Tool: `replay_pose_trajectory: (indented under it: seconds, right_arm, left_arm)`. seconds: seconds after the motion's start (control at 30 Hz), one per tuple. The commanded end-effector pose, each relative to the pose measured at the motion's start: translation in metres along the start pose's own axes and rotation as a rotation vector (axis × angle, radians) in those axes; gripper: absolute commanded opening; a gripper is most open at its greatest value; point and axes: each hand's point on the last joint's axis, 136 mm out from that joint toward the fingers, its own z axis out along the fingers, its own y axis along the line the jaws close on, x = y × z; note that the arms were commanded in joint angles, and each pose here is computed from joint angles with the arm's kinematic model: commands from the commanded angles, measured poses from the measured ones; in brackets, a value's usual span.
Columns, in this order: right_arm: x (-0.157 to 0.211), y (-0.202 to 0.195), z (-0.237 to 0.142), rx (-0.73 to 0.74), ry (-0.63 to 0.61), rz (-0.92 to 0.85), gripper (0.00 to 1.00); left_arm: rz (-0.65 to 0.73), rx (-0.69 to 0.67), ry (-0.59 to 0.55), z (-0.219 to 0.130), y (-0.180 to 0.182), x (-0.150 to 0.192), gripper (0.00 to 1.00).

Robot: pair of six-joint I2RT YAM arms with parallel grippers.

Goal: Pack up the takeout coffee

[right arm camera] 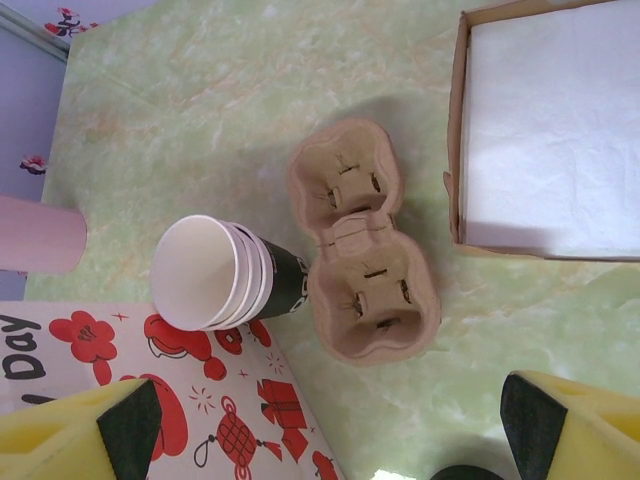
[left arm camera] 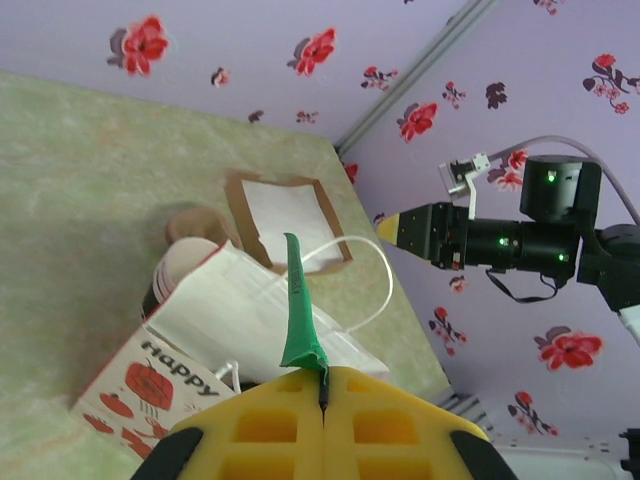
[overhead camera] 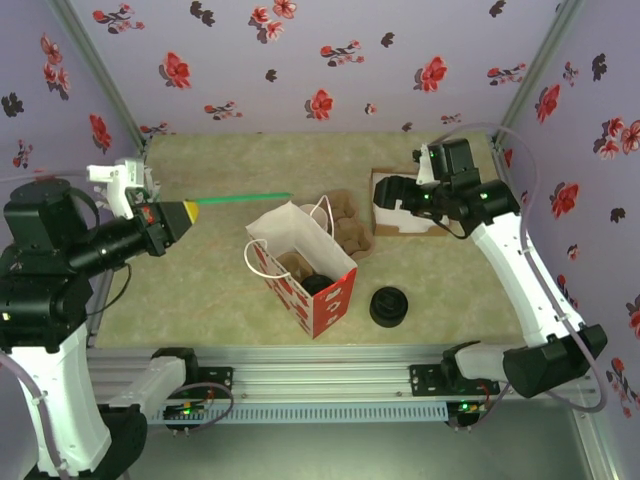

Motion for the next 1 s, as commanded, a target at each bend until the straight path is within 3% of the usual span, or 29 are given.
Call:
replay_pose_trajectory:
  seconds: [0.0,0.53,0.97]
  right_arm:
    - [0.008,-0.002,-0.007,0.013,0.001,0.016,0.9]
    - [0.015,-0.006,0.001,0.011,0.012,0.025,0.9]
    - [0.023,-0.014,0.01,0.028,0.028,0.01,0.91]
  left_arm:
    - [-0.016,0.055,0.01,0.002,-0.006,0.005,0.0]
    - [-0.056,-0.128,0.187,0.04,0.046,0.029,0.0]
    - [0.236,-0.319,0.467,0.117,0.039,0.055,0.0]
